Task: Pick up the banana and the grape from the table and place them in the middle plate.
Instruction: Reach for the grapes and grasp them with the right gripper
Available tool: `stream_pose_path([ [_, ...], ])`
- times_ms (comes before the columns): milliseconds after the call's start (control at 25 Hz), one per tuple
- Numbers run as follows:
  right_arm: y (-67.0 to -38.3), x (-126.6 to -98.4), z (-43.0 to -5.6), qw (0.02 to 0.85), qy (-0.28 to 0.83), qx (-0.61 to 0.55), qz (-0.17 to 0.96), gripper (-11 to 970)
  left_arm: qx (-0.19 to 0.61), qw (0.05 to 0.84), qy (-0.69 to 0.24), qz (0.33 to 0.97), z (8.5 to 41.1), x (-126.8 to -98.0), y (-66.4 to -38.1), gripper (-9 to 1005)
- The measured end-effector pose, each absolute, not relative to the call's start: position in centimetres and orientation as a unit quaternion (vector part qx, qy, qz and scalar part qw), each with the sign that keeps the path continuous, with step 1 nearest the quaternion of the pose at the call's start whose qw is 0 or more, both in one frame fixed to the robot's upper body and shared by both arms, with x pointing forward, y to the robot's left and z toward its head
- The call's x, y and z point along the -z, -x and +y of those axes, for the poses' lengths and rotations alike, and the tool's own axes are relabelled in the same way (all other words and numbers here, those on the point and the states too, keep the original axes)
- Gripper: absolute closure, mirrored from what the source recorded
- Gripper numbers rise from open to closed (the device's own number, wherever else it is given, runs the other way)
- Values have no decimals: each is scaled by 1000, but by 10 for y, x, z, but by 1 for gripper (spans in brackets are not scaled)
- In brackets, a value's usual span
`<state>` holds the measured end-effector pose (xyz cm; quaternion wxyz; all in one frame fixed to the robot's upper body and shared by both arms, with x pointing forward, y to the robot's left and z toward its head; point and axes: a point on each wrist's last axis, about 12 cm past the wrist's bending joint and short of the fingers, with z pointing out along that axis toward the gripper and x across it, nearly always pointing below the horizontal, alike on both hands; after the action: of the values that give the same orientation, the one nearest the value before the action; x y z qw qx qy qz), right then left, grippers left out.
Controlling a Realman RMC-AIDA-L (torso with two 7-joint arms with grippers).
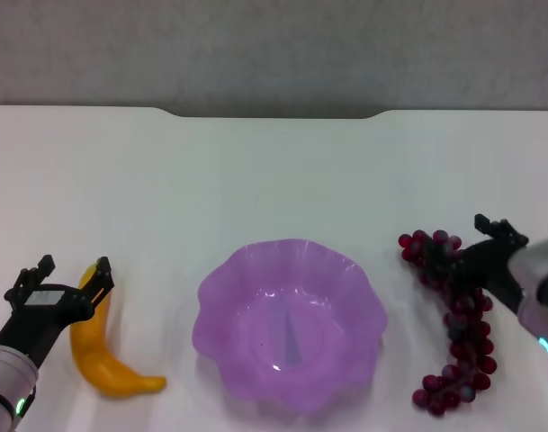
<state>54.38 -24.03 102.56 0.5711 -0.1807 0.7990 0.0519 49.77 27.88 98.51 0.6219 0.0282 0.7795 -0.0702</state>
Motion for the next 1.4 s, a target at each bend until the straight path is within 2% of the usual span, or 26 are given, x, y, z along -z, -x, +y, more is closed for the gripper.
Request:
stream_pose_path([
  [360, -558, -1068, -245, 480, 159, -65, 860, 125, 65, 621, -24, 781, 283, -984, -498, 135],
  [520, -563, -1072, -249, 438, 141, -89, 883, 133, 64, 621, -25, 781, 283, -984, -498, 135],
  [880, -580, -1064, -257, 348, 115, -106, 924, 150, 65, 620, -25, 781, 282, -985, -499, 135],
  [1400, -583, -1051, -260, 331, 109, -97, 932, 175, 68, 622, -24, 780, 280, -985, -500, 135],
])
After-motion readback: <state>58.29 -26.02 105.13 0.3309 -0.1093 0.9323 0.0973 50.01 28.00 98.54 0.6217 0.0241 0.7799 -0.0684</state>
